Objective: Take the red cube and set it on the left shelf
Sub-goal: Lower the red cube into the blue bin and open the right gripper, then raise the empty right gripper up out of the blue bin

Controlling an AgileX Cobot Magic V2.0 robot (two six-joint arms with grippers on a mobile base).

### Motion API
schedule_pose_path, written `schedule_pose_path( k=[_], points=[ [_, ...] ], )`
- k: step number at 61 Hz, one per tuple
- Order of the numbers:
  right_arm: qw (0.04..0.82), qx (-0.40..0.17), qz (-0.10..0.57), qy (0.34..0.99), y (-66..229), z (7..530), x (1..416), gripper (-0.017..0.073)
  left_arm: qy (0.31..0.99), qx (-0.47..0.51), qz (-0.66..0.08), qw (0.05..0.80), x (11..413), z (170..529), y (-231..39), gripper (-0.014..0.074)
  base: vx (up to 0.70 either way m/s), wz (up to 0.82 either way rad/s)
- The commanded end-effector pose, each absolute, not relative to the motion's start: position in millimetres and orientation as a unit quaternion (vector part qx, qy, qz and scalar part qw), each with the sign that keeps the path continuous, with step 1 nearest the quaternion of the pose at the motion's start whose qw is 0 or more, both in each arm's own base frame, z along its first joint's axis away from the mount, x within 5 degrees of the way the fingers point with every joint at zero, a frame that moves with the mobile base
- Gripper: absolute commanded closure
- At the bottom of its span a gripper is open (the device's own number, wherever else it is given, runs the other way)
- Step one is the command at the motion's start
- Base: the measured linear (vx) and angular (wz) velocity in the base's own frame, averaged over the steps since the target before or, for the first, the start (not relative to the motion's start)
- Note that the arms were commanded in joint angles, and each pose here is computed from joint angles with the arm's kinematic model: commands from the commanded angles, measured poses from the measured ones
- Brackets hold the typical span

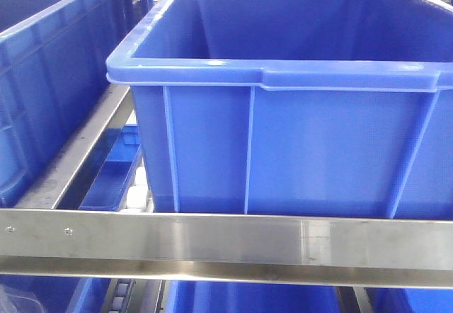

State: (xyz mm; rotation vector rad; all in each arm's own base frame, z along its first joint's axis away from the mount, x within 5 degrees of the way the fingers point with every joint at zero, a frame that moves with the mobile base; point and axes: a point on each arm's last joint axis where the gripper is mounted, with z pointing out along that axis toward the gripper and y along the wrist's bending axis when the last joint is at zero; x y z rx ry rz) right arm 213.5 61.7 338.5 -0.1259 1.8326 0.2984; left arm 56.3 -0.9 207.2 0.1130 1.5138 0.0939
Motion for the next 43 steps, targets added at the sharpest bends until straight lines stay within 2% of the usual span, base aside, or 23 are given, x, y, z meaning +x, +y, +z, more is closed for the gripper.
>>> schedule_pose_path(
  k=[1, 11, 21, 43],
  points=[
    [0.674, -0.054, 0.139, 0.724, 53, 357, 186, 0.0503, 0.663, 0.049, 0.041, 0.745, 57, 208, -1, 0.0488, 0.0, 0.0],
    [0.704, -0.06, 0.139, 0.694, 41, 338, 142, 0.0503, 0.663, 0.049, 0.041, 0.745, 57, 208, -1, 0.0488, -0.02, -0.09],
    [0.709, -0.062, 0.137, 0.689, 34, 323, 117, 0.0503, 0.663, 0.049, 0.041, 0.745, 57, 208, -1, 0.0488, 0.0, 0.0],
    [0.713, -0.062, 0.138, 0.684, 32, 322, 109, 0.0503, 0.663, 0.049, 0.041, 0.745, 57, 208, -1, 0.0488, 0.0, 0.0]
  ],
)
